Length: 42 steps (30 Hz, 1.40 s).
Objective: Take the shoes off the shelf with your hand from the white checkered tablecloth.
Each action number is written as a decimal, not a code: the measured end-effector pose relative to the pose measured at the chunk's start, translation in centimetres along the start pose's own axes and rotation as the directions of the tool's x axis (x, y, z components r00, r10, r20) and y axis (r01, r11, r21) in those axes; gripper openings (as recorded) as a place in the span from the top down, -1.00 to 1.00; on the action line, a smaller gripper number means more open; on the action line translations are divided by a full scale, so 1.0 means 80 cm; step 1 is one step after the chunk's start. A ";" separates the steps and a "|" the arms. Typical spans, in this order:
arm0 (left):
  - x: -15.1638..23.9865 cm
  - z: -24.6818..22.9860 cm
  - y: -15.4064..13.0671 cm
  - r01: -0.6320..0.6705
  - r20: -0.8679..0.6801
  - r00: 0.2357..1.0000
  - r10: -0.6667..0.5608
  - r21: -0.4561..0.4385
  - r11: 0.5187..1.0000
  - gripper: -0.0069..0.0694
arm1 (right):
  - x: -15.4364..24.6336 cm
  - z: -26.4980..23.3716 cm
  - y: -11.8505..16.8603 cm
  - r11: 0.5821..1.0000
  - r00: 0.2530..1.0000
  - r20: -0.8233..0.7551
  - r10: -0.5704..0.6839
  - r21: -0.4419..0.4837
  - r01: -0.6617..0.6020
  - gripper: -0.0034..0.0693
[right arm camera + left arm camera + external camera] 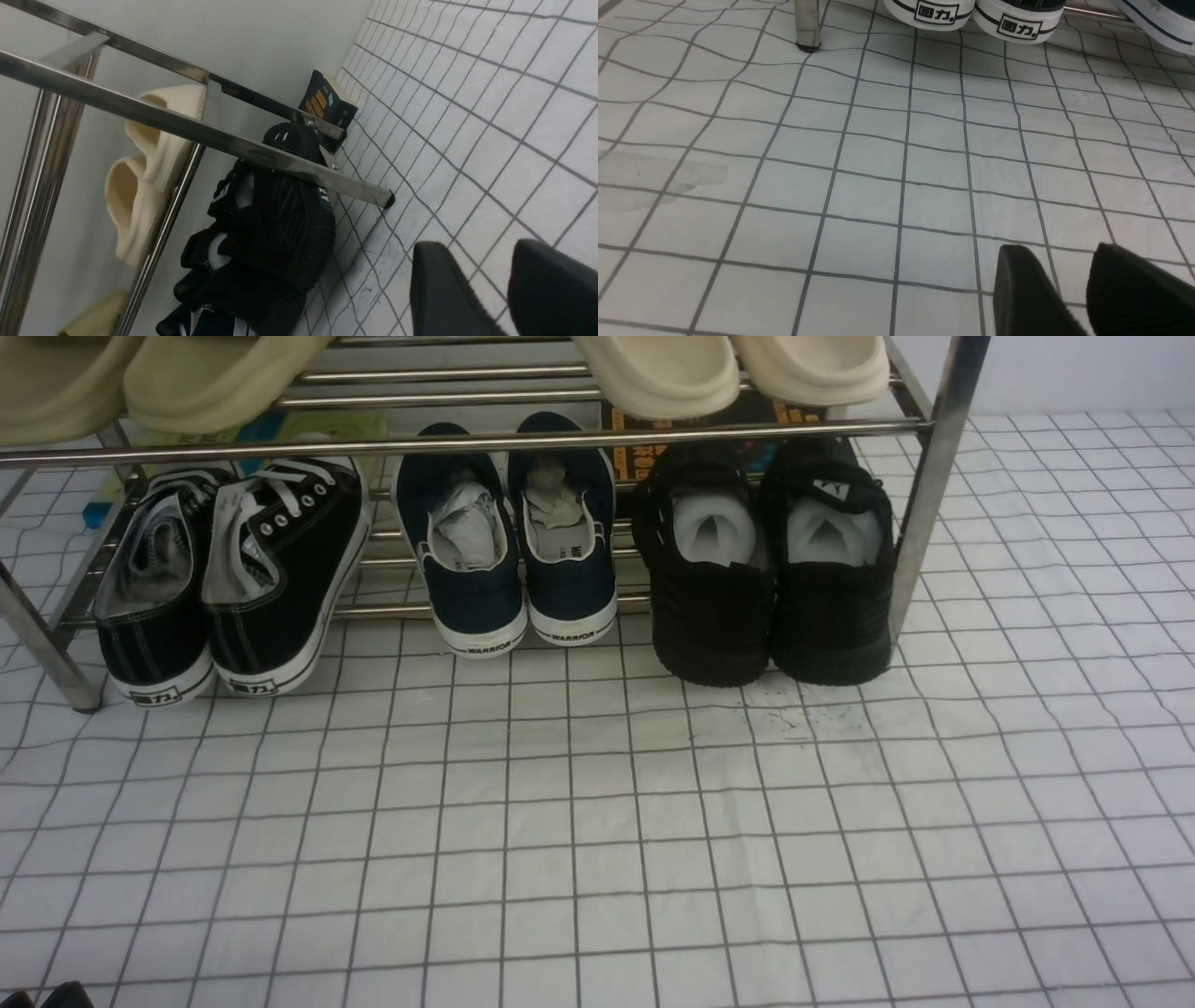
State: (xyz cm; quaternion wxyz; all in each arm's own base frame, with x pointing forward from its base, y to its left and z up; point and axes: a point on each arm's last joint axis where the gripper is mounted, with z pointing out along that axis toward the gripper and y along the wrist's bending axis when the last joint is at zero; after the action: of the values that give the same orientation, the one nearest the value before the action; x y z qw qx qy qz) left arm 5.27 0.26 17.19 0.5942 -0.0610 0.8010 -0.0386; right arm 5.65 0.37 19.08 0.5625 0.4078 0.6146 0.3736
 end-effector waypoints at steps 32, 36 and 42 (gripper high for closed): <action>0.000 0.000 0.000 0.000 0.000 1.000 0.000 0.000 1.000 0.19 | 0.020 0.238 0.134 0.849 0.200 -0.901 -0.384 -0.260 0.461 0.88; 0.000 0.000 0.000 0.000 -0.001 1.000 0.000 0.000 1.000 0.19 | 0.069 0.277 0.172 0.811 0.060 -0.882 -0.467 -0.401 0.426 0.88; 0.000 0.000 0.000 0.000 -0.001 1.000 0.000 0.000 1.000 0.19 | 0.123 0.314 0.237 0.654 -0.086 -0.819 -0.568 -0.512 0.556 0.87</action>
State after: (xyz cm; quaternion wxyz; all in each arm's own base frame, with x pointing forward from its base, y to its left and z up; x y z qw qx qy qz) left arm 5.26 0.26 17.19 0.5939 -0.0611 0.8013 -0.0386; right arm 31.84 16.83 30.48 0.1635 -0.2098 0.9254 0.2699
